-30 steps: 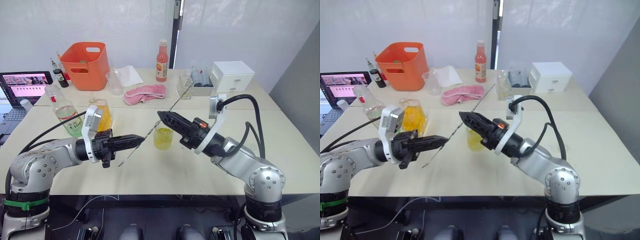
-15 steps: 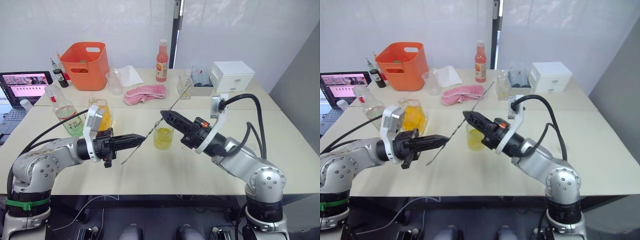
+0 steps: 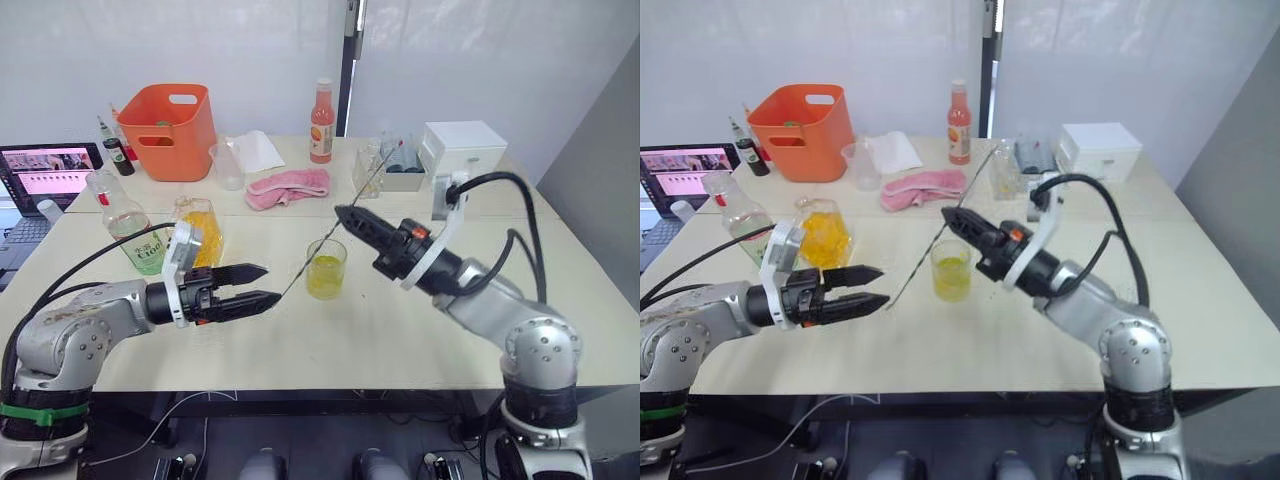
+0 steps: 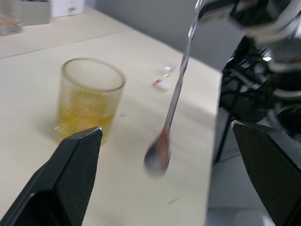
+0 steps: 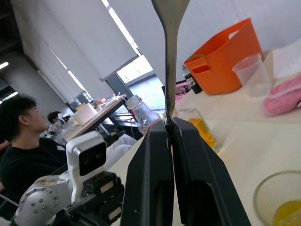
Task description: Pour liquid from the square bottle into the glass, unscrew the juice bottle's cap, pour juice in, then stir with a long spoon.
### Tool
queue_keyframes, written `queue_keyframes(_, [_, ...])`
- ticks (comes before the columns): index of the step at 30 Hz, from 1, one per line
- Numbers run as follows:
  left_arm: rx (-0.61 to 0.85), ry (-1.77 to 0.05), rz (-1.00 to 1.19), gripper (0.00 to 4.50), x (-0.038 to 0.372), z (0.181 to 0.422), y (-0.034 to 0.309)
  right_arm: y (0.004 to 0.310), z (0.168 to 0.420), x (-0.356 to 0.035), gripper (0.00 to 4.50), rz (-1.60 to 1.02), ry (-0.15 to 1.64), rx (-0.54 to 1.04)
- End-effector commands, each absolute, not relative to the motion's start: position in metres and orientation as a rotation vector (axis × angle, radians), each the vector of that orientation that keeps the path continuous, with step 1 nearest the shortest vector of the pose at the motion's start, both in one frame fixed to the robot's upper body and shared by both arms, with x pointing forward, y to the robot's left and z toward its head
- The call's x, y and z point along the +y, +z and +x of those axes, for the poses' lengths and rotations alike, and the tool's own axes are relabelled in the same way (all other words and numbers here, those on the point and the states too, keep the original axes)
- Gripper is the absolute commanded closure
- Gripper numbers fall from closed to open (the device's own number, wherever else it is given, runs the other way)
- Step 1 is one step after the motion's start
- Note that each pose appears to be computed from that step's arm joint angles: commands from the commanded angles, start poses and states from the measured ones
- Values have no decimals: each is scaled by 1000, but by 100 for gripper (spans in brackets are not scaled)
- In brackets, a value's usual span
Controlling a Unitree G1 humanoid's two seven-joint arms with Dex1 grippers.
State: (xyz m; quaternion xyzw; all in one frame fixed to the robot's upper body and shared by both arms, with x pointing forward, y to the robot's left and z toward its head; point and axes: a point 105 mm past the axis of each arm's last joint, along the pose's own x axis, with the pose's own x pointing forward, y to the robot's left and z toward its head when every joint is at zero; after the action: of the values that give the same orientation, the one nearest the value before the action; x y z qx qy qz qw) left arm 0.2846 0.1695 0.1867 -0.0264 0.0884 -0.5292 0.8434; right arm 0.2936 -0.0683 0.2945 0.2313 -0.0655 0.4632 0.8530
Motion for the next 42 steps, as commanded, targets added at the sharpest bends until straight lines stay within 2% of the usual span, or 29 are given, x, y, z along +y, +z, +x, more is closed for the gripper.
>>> queue_keyframes(1, [134,-1092,79,3,171,290,185,328,298,-80,450,401,970,-262])
queue_keyframes(4, [77,-1067,111,3,169,294,186,346,309,-83,450,276,943,-311])
queue_keyframes(7, [50,-1053,170,3,168,295,185,351,314,-80,450,199,947,-326])
queue_keyframes(15, [-38,-1007,155,3,169,293,194,323,327,-68,450,23,948,-249])
queue_keyframes(25, [-31,-1015,149,3,166,291,190,304,347,-48,450,-55,956,-194])
queue_keyframes(33, [-20,-1027,145,3,165,290,187,297,359,-56,450,-169,891,-171])
queue_keyframes(42, [-15,-1028,138,3,165,289,187,293,343,-57,450,-213,957,-122])
